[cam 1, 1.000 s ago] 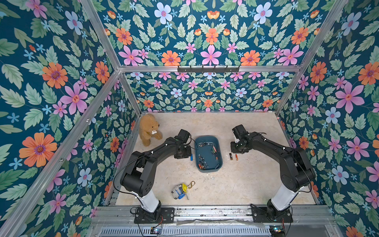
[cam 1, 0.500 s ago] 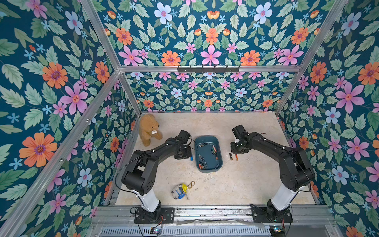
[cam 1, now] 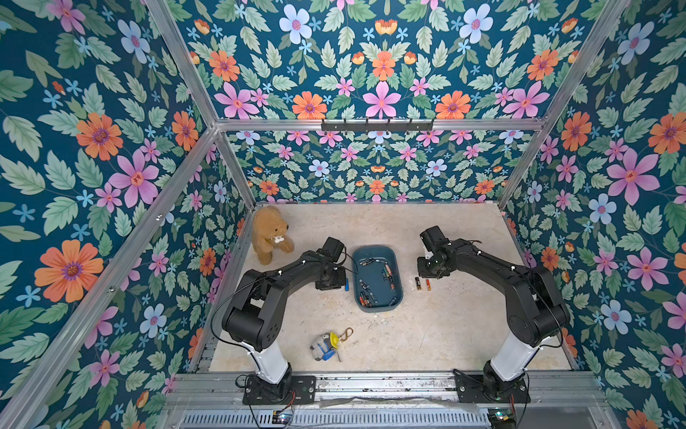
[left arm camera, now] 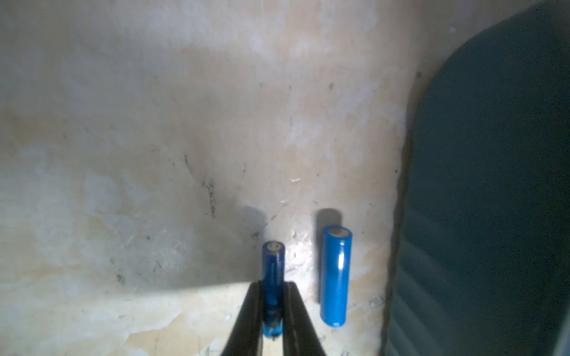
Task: Take the batteries out of the storage box
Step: Place the battery at the center of the board, then pick up the battery from the storage box.
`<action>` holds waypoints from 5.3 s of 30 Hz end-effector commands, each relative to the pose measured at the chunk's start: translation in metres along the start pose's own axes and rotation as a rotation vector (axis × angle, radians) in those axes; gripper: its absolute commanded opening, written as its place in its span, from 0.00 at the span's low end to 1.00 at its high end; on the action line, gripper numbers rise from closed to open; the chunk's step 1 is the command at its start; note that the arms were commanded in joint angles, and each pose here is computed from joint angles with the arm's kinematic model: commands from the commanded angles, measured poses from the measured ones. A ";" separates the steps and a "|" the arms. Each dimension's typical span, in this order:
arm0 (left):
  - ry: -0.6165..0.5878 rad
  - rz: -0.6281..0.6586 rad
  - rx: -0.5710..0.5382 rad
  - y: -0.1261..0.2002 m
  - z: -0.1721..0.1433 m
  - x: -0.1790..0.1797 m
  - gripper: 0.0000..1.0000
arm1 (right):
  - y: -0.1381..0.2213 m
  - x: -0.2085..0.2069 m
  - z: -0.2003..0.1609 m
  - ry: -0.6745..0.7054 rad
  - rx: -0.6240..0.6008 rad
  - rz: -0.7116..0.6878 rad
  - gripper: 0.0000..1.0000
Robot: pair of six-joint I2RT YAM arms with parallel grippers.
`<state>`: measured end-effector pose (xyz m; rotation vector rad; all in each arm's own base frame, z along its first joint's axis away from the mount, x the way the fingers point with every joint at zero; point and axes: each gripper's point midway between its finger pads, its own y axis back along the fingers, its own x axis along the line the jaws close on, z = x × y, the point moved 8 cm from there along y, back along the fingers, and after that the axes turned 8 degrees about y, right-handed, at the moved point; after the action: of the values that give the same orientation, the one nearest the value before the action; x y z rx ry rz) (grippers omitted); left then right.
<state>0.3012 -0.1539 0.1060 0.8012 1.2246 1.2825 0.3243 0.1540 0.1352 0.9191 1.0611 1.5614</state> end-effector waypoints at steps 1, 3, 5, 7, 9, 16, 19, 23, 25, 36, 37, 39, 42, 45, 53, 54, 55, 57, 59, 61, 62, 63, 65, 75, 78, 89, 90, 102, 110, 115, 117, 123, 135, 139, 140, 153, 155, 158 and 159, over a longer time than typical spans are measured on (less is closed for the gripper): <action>-0.007 -0.007 -0.003 -0.001 0.001 -0.001 0.15 | 0.000 -0.001 0.000 -0.004 0.008 -0.008 0.26; -0.008 -0.007 0.000 -0.002 0.001 -0.001 0.16 | 0.001 0.000 0.000 -0.003 0.005 -0.008 0.26; -0.009 -0.007 0.000 -0.002 0.001 -0.001 0.16 | 0.001 0.000 0.000 -0.004 0.007 -0.008 0.26; -0.008 -0.003 0.001 -0.003 0.000 0.000 0.16 | 0.001 -0.001 0.000 -0.004 0.005 -0.009 0.26; -0.010 0.000 0.001 -0.003 0.000 0.000 0.16 | 0.001 -0.001 0.000 -0.003 0.007 -0.010 0.26; -0.011 0.001 0.003 -0.004 0.000 0.000 0.16 | 0.001 -0.001 0.001 -0.004 0.006 -0.009 0.26; -0.011 0.000 0.006 -0.005 0.000 0.000 0.16 | 0.001 0.000 0.001 -0.003 0.006 -0.009 0.26; -0.010 0.001 0.010 -0.006 -0.001 0.001 0.17 | 0.001 0.000 0.001 -0.003 0.008 -0.011 0.26; -0.011 0.002 0.011 -0.007 -0.001 0.001 0.17 | 0.001 -0.001 0.000 -0.003 0.008 -0.011 0.26; -0.008 0.003 0.008 -0.006 -0.001 0.001 0.20 | 0.001 0.000 0.001 -0.003 0.007 -0.011 0.26; -0.008 0.003 0.007 -0.006 -0.001 0.001 0.20 | 0.002 0.000 0.001 -0.003 0.006 -0.012 0.26; -0.008 0.002 0.007 -0.005 0.000 0.001 0.21 | 0.002 0.000 0.001 -0.003 0.005 -0.010 0.26; -0.009 0.001 0.003 -0.004 0.000 0.000 0.21 | 0.002 -0.001 0.000 -0.003 0.008 -0.011 0.26; -0.010 0.001 0.000 -0.002 0.001 -0.001 0.22 | 0.002 0.000 0.001 -0.003 0.005 -0.011 0.26; -0.011 0.000 -0.006 0.002 0.003 -0.001 0.23 | 0.004 0.000 0.002 -0.003 0.000 -0.010 0.26; -0.012 -0.001 -0.008 0.002 0.003 -0.001 0.23 | 0.005 0.000 0.003 -0.003 0.000 -0.009 0.26; -0.012 -0.002 -0.009 0.003 0.003 -0.002 0.23 | 0.005 0.000 0.003 -0.004 -0.002 -0.009 0.26; -0.009 -0.006 -0.012 0.004 0.004 -0.002 0.23 | 0.006 0.000 0.003 -0.004 -0.002 -0.009 0.26; -0.009 -0.012 -0.017 0.007 0.005 -0.004 0.23 | 0.008 0.002 0.004 -0.002 -0.008 -0.006 0.26; -0.009 -0.014 -0.023 0.009 0.007 -0.005 0.23 | 0.009 0.004 0.005 0.002 -0.010 -0.004 0.26; -0.010 -0.016 -0.024 0.011 0.007 -0.006 0.23 | 0.009 0.005 0.005 0.002 -0.011 -0.001 0.26; -0.011 -0.017 -0.030 0.013 0.009 -0.006 0.23 | 0.009 0.007 0.006 0.006 -0.011 0.001 0.26; -0.011 -0.020 -0.036 0.016 0.010 -0.007 0.23 | 0.010 0.010 0.007 0.011 -0.014 0.008 0.26; -0.013 -0.017 -0.046 0.022 0.011 -0.007 0.24 | 0.033 0.042 0.024 0.059 -0.060 0.015 0.26; -0.014 -0.017 -0.052 0.024 0.010 -0.006 0.25 | 0.040 0.057 0.028 0.080 -0.074 0.028 0.26; -0.009 -0.009 -0.064 0.034 0.003 0.001 0.25 | 0.027 0.099 0.037 0.141 -0.056 0.068 0.26; -0.006 -0.009 -0.064 0.035 0.001 0.002 0.25 | 0.025 0.102 0.037 0.148 -0.052 0.069 0.26; 0.023 -0.009 -0.059 0.033 -0.014 0.013 0.25 | 0.003 0.120 0.041 0.194 -0.014 0.085 0.27; 0.024 -0.015 -0.061 0.034 -0.013 0.012 0.25 | -0.015 0.127 0.033 0.203 0.026 0.090 0.27; 0.026 -0.016 -0.063 0.034 -0.013 0.012 0.25 | -0.024 0.128 0.028 0.207 0.045 0.093 0.27; 0.028 -0.017 -0.061 0.034 -0.013 0.012 0.25 | -0.026 0.128 0.028 0.208 0.048 0.095 0.27; 0.030 -0.017 -0.061 0.033 -0.014 0.013 0.25 | -0.028 0.130 0.027 0.211 0.051 0.101 0.27; 0.030 -0.017 -0.058 0.032 -0.015 0.013 0.25 | -0.041 0.134 0.025 0.220 0.080 0.105 0.27; 0.030 -0.019 -0.061 0.033 -0.015 0.013 0.25 | -0.044 0.134 0.024 0.222 0.086 0.106 0.27; 0.031 -0.019 -0.062 0.033 -0.015 0.013 0.25 | -0.045 0.134 0.024 0.221 0.089 0.104 0.27; 0.031 -0.021 -0.059 0.032 -0.016 0.014 0.25 | -0.054 0.134 0.022 0.220 0.105 0.099 0.26; 0.031 -0.023 -0.059 0.032 -0.016 0.013 0.25 | -0.054 0.135 0.022 0.220 0.104 0.100 0.26; 0.031 -0.023 -0.061 0.033 -0.016 0.013 0.25 | -0.054 0.134 0.022 0.219 0.107 0.102 0.24; 0.030 -0.023 -0.061 0.033 -0.016 0.013 0.25 | -0.055 0.135 0.022 0.220 0.108 0.103 0.23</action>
<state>0.2748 -0.1380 0.1287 0.7357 1.2135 1.3123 0.3333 0.2967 0.1014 0.9037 1.2593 1.7433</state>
